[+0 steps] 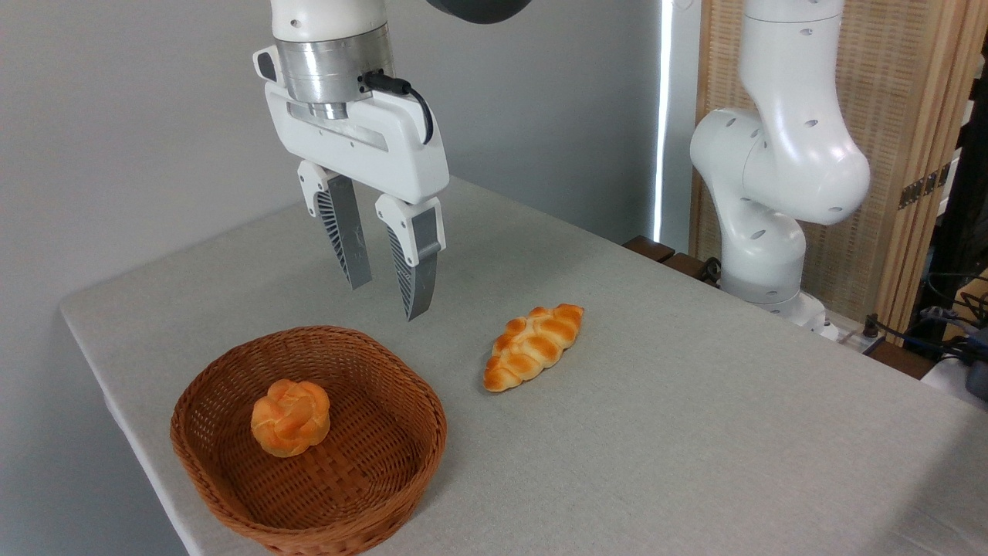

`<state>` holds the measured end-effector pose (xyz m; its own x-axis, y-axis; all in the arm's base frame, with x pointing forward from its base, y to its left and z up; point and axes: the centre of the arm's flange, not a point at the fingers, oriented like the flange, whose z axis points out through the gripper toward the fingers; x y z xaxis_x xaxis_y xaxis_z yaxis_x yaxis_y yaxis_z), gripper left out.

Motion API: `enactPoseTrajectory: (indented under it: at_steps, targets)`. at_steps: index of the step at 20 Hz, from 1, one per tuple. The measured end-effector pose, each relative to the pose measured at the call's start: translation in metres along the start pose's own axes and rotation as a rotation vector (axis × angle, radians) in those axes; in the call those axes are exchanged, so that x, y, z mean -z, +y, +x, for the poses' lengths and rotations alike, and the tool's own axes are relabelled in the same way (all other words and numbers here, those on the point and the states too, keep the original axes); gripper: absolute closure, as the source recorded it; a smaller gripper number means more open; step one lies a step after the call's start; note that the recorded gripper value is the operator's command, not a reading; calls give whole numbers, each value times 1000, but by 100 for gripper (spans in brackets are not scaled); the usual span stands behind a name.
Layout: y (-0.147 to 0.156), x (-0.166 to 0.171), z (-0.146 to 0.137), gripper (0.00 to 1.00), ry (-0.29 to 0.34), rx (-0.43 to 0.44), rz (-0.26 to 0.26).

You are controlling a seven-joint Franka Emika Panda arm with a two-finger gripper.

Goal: Put bread into the basket
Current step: 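Move the open gripper over toward the braided bread roll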

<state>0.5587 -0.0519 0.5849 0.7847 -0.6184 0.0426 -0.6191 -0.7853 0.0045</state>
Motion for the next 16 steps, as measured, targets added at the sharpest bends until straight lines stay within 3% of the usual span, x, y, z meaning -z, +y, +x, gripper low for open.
enactPoseTrajectory:
  at_steps: [16]
  targets:
    - [1,-1,-2,0,-14,0,-9]
